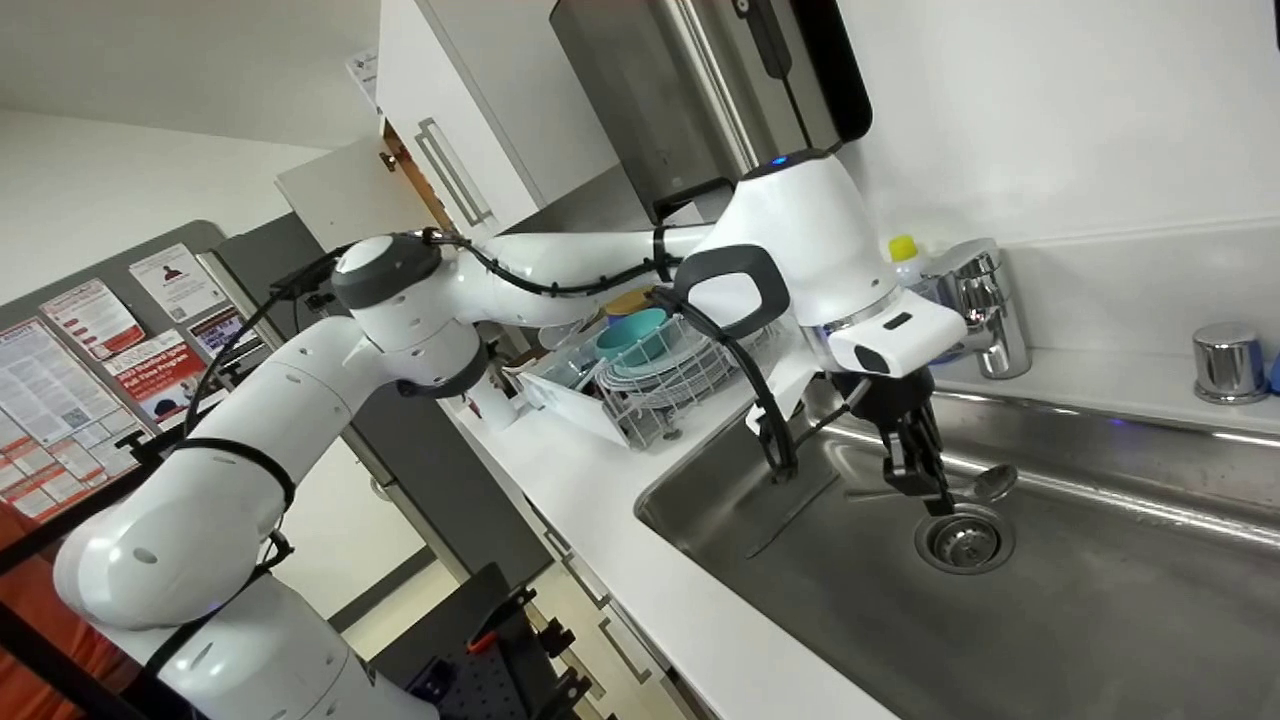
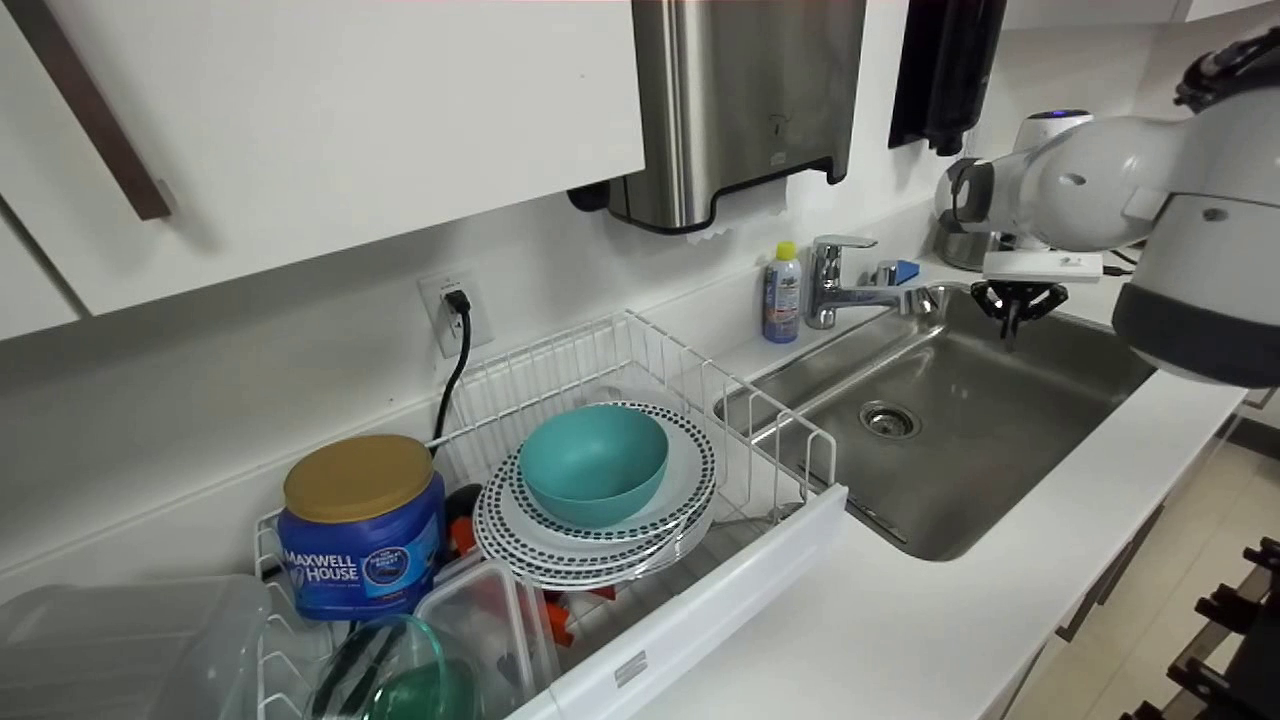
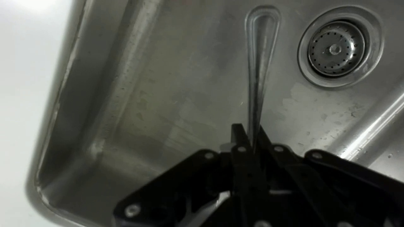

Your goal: Remove the silver spoon from the bowl and put it in the sink

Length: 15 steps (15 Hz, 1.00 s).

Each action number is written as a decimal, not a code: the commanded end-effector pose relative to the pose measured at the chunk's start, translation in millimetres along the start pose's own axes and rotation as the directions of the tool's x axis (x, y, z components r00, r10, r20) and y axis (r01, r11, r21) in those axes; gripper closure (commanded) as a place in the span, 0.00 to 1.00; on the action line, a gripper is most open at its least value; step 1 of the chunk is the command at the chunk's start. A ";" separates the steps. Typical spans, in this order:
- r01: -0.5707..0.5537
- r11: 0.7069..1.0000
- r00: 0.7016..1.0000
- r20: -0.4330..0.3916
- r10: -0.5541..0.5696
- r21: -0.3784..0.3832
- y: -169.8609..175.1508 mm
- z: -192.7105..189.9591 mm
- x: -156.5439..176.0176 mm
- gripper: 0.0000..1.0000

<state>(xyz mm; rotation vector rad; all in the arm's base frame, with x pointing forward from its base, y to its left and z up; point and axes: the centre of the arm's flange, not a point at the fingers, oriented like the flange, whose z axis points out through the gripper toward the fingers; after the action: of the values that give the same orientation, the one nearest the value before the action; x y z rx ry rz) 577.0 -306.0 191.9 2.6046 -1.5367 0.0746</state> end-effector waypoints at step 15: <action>-0.139 0.987 0.989 0.043 0.143 -0.083 -34.9 127.9 -3.1 0.98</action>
<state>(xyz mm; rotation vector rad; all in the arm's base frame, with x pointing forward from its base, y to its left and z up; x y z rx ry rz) 575.1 -278.1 91.8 2.5353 -1.6458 -0.0236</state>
